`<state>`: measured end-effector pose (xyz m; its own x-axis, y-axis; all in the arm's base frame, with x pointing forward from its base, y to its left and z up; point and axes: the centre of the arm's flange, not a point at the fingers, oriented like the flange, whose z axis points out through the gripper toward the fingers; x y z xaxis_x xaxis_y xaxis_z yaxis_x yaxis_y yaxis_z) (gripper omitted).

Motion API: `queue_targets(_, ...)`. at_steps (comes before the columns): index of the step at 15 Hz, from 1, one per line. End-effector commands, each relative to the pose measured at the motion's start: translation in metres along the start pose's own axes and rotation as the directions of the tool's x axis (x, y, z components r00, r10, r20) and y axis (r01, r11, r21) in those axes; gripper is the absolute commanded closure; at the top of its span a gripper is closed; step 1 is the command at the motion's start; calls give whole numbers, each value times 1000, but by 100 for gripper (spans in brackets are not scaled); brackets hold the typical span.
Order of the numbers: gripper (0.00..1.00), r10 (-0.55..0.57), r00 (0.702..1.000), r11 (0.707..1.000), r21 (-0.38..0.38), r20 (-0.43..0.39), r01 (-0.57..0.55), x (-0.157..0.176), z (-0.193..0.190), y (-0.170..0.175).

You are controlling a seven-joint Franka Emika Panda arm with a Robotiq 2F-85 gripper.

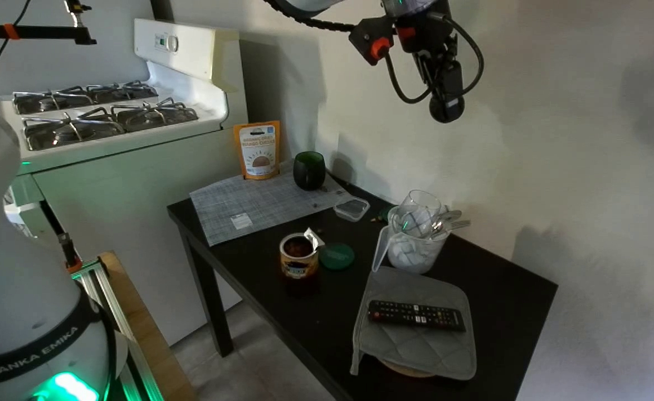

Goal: Pick the black object on the paper and drop it in the wine glass inside the clear jar

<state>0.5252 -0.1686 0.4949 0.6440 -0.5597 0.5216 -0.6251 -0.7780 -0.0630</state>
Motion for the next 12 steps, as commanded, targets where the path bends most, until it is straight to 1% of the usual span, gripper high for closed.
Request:
queue_targets(1,79,55,998,998,5,-5,-55,18,12,-3)
queue_targets(7,79,88,996,996,-14,-6,-88,29,22,-1)
queue_targets(12,79,75,997,997,-25,7,-75,25,27,-8)
